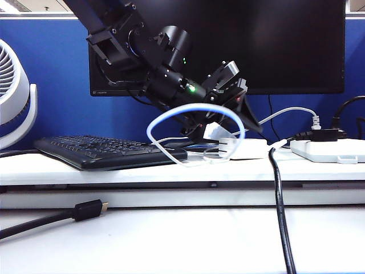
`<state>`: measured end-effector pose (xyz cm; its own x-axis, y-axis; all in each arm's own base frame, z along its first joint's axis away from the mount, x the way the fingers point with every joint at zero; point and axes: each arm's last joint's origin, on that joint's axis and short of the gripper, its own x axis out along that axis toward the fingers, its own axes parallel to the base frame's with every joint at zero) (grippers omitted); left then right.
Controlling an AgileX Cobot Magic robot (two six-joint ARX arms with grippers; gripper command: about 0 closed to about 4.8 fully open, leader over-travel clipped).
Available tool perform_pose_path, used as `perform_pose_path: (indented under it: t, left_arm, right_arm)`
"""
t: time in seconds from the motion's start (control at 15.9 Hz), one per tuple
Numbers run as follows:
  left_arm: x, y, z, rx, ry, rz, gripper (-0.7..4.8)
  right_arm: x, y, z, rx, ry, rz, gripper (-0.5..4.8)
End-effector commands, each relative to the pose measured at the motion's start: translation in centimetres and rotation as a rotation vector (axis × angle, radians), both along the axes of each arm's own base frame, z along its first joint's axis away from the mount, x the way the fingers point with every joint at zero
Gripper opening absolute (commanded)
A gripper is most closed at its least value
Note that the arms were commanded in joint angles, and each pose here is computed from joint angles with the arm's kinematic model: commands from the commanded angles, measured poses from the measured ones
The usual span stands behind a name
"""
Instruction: Pick up the Type-C charging cable and the charging base, insert one end of the Type-C charger into the corresponding slot on the base, and finally place the plugged-in charger back on the table.
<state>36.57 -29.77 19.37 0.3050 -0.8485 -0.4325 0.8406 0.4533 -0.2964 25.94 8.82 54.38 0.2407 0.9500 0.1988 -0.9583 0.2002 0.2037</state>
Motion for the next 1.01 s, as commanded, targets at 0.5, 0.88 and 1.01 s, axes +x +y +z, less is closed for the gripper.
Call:
perform_pose_path:
  t: [0.5,0.88,1.01]
  left_arm:
    - [-4.1,4.3,15.8,-0.206,-0.339,0.12,-0.06]
    - [-15.0,13.0,28.7,-0.332,-0.616,0.269,-0.06]
    - [-20.0,16.7,31.1,-0.318,-0.69,0.278,-0.06]
  right_arm:
    - [-1.5,-0.3,0.9,-0.009,-0.074,0.025,-0.05]
    - [-4.9,-1.5,2.5,0.058,-0.109,-0.185,-0.05]
    - [-7.9,-2.5,2.9,0.027,-0.147,-0.35,-0.05]
